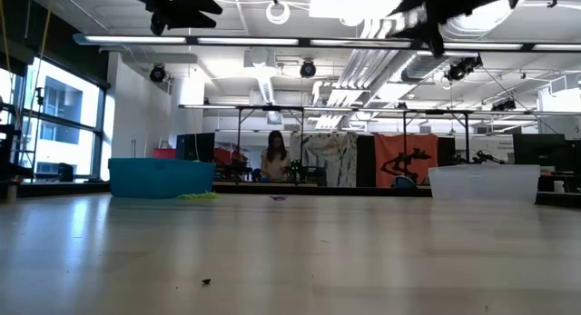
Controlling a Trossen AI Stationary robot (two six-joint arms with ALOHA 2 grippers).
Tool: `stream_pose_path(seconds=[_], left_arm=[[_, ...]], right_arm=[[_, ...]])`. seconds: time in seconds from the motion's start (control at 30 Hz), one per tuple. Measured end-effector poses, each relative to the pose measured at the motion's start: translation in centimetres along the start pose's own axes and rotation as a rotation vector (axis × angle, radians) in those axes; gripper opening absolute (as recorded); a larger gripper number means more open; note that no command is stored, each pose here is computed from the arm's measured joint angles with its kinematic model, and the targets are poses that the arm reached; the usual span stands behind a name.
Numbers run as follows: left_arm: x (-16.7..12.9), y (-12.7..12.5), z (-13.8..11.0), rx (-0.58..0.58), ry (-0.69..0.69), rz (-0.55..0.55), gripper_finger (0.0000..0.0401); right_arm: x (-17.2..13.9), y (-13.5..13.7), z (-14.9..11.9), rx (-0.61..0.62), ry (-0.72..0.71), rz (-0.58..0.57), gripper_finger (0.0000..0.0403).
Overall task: Sort Halloween decoration
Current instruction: Put the purple spider toy into the transparent bin
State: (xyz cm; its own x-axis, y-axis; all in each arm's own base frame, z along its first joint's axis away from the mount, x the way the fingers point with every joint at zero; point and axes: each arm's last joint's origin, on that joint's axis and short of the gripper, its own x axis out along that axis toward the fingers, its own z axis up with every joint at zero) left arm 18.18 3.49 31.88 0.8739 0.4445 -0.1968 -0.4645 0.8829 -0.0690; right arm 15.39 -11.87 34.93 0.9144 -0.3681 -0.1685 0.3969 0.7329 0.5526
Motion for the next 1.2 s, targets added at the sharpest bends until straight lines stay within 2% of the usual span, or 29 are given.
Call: stream_pose_path(seconds=[0.1, 0.17, 0.33, 0.5, 0.67, 0.8, 0.9, 1.0, 1.2], left_arm=[[0.0, -0.2, 0.2, -0.007, -0.017, -0.055, 0.0179], [0.0, -0.2, 0.2, -0.007, -0.016, -0.074, 0.0179], [0.0, -0.3, 0.2, -0.025, -0.015, -0.078, 0.0179], [1.2, -0.1, 0.2, -0.162, 0.064, -0.022, 0.0179], [4.5, -0.3, 0.5, -0.047, 0.24, -0.008, 0.0179], [8.1, -0.1, -0.6, 0.038, 0.356, 0.001, 0.0179], [11.0, 0.5, -2.3, 0.05, 0.462, -0.018, 0.0179], [13.8, 1.4, -4.6, 0.05, 0.566, 0.01, 0.0179], [18.3, 2.4, -8.0, 0.24, 0.589, -0.023, 0.0179]], right_arm=[[0.2, 2.4, -0.1, -0.105, -0.038, 0.148, 0.0181], [0.5, 3.4, -0.5, -0.181, -0.041, 0.205, 0.0181], [0.7, 4.6, -1.3, -0.252, -0.053, 0.196, 0.0181], [0.7, 4.6, -1.3, -0.242, -0.057, 0.192, 0.0181], [0.9, 4.6, -1.4, -0.212, -0.048, 0.188, 0.0181], [1.8, 4.3, -1.7, -0.171, -0.018, 0.175, 0.0181], [2.6, 4.0, -2.0, -0.172, 0.009, 0.161, 0.0181], [3.5, 3.8, -2.4, -0.168, 0.036, 0.148, 0.0181], [5.2, 3.4, -3.4, -0.154, 0.101, 0.13, 0.0181]])
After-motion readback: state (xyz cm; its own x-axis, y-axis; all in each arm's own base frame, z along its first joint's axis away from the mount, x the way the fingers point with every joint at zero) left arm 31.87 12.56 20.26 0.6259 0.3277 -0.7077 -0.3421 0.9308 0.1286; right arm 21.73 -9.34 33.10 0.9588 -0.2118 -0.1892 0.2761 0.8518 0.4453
